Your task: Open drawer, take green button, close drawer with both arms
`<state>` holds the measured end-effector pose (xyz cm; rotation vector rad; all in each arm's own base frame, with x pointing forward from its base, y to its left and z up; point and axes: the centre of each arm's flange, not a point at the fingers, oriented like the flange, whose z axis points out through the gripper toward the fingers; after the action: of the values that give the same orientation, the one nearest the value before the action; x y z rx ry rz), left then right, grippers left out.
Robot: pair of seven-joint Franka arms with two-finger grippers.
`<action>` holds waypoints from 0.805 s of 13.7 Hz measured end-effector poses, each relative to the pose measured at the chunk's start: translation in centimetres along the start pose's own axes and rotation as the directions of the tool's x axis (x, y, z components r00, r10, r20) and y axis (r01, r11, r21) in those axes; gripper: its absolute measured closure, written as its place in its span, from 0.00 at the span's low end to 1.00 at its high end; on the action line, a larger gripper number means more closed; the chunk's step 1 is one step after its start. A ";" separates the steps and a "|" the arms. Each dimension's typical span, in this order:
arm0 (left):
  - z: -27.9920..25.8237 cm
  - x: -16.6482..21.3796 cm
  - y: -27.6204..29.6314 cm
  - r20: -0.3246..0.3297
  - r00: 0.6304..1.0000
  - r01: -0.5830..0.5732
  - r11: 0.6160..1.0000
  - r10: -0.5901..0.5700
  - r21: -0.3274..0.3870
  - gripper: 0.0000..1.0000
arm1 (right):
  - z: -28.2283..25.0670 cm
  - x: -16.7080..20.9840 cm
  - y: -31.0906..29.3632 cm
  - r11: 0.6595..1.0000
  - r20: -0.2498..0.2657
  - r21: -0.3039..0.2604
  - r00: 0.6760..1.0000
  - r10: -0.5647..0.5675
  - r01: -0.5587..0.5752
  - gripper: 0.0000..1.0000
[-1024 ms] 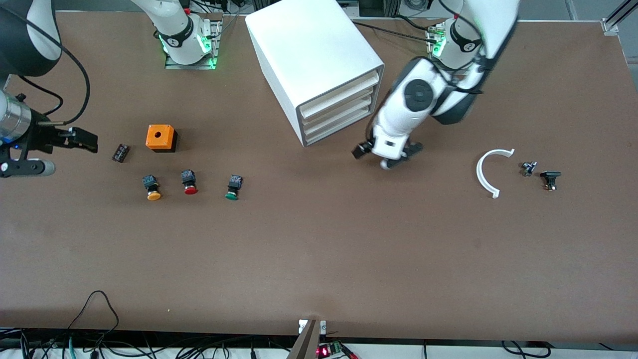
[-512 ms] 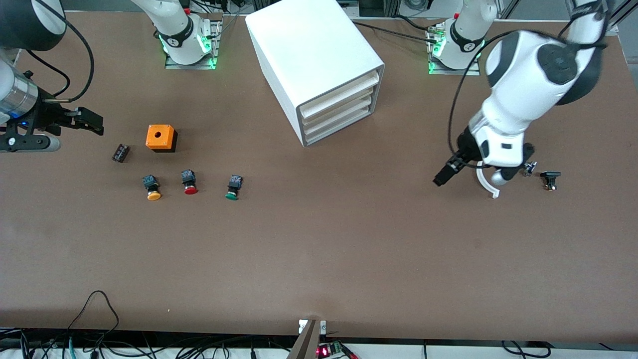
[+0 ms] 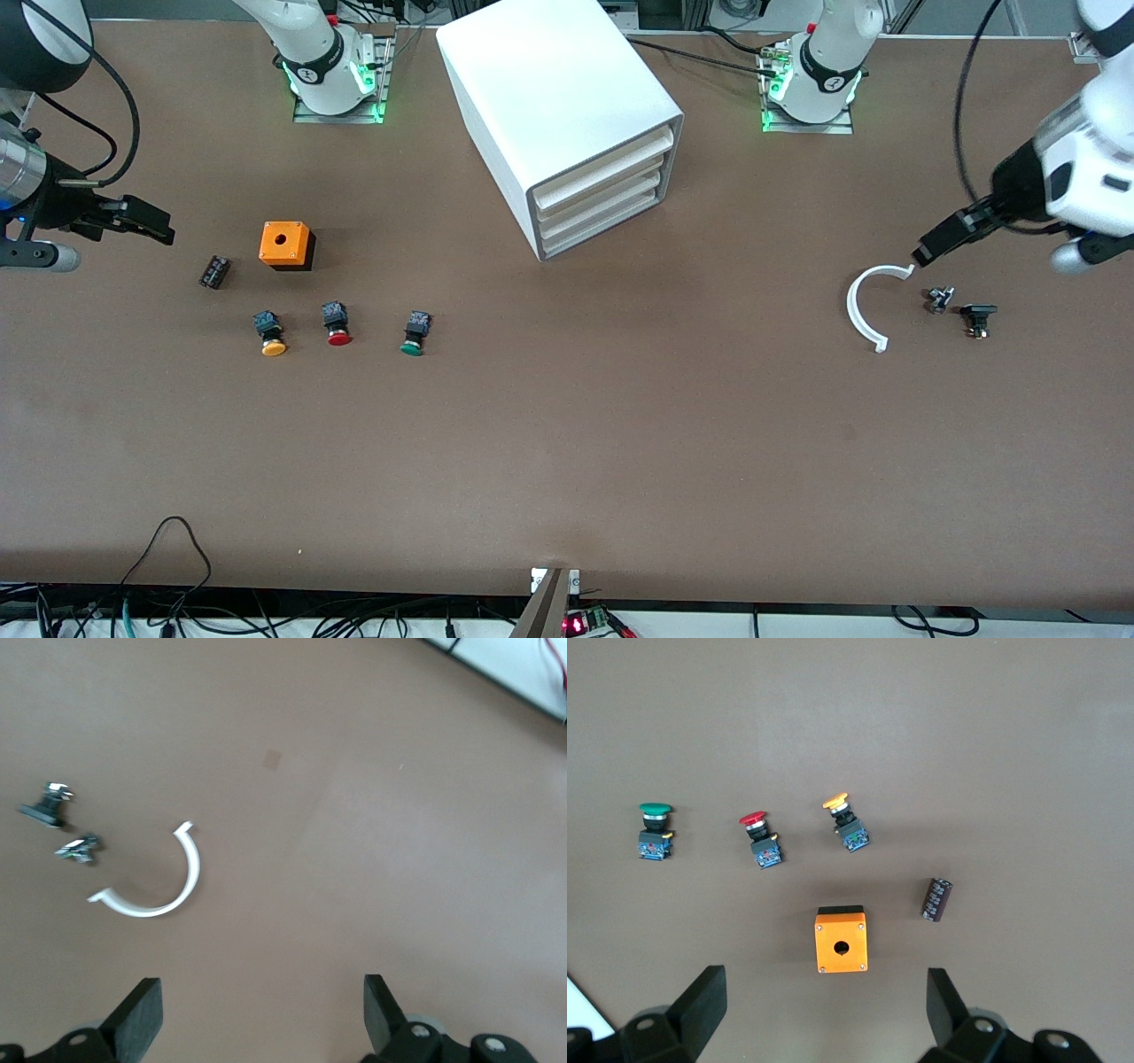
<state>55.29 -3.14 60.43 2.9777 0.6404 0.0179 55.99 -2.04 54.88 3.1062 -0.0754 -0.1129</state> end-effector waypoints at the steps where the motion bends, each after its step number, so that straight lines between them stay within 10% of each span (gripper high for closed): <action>1: -1.2 -0.2 -0.4 0.006 1.000 -0.017 1.000 0.017 0.003 0.00 | -0.4 -0.2 -0.1 1.000 -0.006 0.000 1.000 -0.005 0.005 0.00; 11: -2.6 -1.5 0.9 0.018 0.945 -0.328 0.941 0.328 0.079 0.00 | -1.0 -0.8 0.0 1.000 -0.006 0.002 1.000 -0.007 0.007 0.00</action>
<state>54.18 -4.37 63.10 3.1240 0.1389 0.0088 55.25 -1.99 55.91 3.1086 -0.0648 -0.1036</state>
